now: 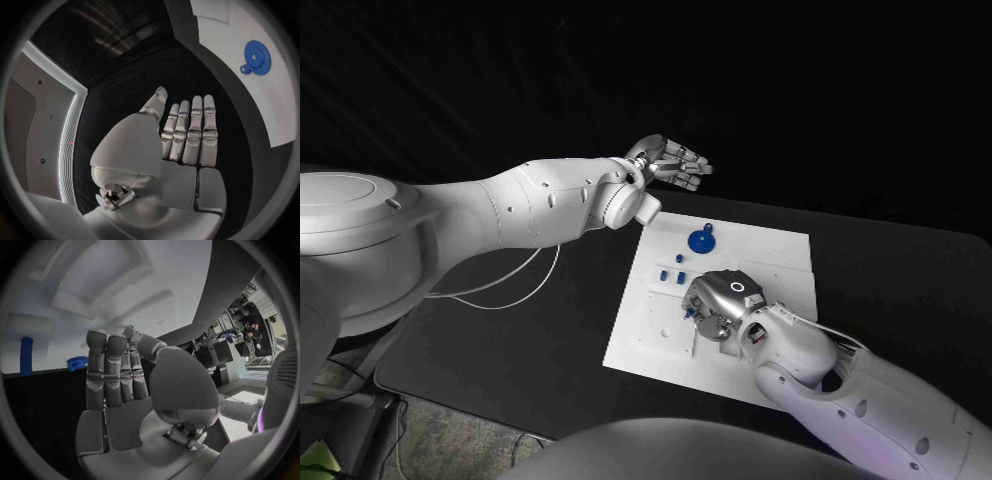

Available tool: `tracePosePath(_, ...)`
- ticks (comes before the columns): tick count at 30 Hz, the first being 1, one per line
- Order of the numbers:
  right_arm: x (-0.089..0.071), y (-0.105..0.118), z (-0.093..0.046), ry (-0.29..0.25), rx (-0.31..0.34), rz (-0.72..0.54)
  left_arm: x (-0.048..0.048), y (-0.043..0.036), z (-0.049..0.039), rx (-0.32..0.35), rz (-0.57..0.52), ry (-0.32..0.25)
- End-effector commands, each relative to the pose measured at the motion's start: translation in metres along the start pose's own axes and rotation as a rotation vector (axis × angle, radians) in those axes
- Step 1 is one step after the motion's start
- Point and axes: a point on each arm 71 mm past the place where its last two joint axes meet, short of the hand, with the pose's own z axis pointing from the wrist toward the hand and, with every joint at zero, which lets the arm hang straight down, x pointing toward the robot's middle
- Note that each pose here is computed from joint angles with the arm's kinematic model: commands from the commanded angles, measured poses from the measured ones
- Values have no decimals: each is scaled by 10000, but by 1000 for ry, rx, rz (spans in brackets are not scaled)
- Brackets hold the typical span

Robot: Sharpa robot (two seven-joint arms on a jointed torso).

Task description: Assemble the parts on the task board

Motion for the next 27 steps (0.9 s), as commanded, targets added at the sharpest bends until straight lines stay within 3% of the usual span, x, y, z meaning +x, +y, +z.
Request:
tracePosePath(1, -10, 24, -3, -6, -6, -6, 19, -12, 7, 3, -8, 13)
tracePosePath(13, -23, 40, -4, -13, -5, -3, 25, -13, 10, 2, -7, 14)
tracePosePath(27, 16, 17, -2, 20, 2, -8, 29, -13, 13, 2, -8, 16)
